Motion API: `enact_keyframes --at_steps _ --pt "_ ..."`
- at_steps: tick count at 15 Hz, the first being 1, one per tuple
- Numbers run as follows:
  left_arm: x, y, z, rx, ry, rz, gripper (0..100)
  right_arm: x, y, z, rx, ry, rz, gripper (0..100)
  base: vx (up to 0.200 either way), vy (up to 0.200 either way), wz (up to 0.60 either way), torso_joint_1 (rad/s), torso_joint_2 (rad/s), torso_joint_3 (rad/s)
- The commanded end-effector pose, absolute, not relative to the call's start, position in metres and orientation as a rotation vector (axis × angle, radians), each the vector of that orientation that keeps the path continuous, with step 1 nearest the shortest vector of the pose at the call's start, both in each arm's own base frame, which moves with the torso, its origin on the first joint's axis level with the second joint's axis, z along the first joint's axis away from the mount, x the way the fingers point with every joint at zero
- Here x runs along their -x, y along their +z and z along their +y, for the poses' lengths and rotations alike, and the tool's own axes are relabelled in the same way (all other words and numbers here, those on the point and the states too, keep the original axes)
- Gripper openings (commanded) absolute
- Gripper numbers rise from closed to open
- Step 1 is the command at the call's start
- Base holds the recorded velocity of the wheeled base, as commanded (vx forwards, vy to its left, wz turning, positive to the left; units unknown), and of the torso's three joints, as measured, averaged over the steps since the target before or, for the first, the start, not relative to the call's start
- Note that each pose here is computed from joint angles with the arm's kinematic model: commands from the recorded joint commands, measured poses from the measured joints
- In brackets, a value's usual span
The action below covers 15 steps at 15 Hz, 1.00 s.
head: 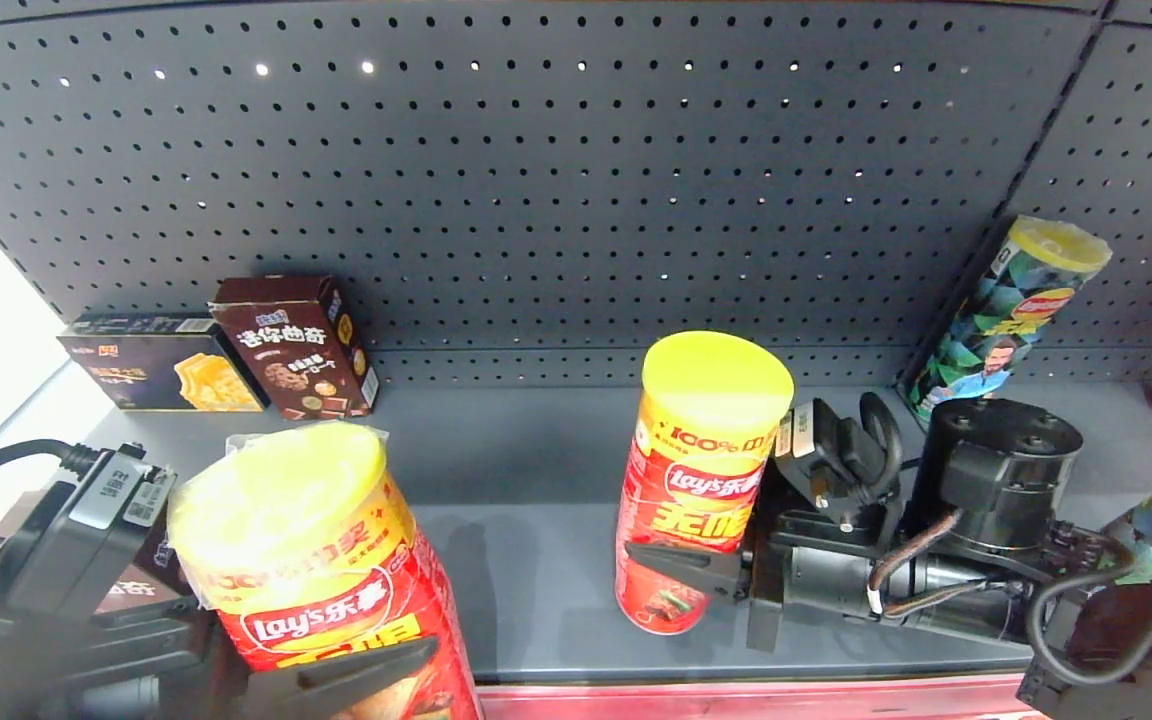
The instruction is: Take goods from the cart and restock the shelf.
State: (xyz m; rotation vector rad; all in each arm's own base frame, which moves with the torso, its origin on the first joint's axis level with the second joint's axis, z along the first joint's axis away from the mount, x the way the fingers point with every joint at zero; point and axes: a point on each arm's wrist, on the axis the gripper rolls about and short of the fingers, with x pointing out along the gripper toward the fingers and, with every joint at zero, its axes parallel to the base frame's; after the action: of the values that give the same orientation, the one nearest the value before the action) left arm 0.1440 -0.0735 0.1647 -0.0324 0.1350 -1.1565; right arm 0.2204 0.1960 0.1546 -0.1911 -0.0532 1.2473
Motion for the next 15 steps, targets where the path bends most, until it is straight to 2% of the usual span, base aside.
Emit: enact_keyframes --at_steps 1,9,10,15 --pt "-0.145 0.165 -0.073 0.033 -1.153 0.135 0 -0.227 0.140 0.197 0.201 1.262 -0.014 0 0.000 0.000 0.00 0.000 0.00 0.000" --pt "-0.145 0.165 -0.073 0.033 -1.153 0.134 0 -0.236 0.131 0.205 0.222 1.269 -0.010 0 0.000 0.000 0.00 0.000 0.00 0.000" --pt "-0.145 0.165 -0.073 0.033 -1.153 0.135 0 -0.236 0.131 0.205 0.229 1.269 -0.017 100 0.000 0.000 0.00 0.000 0.00 0.000" --pt "-0.144 0.165 -0.073 0.033 -1.155 0.134 0 -0.224 0.140 0.194 0.241 1.249 -0.037 100 0.000 0.000 0.00 0.000 0.00 0.000"
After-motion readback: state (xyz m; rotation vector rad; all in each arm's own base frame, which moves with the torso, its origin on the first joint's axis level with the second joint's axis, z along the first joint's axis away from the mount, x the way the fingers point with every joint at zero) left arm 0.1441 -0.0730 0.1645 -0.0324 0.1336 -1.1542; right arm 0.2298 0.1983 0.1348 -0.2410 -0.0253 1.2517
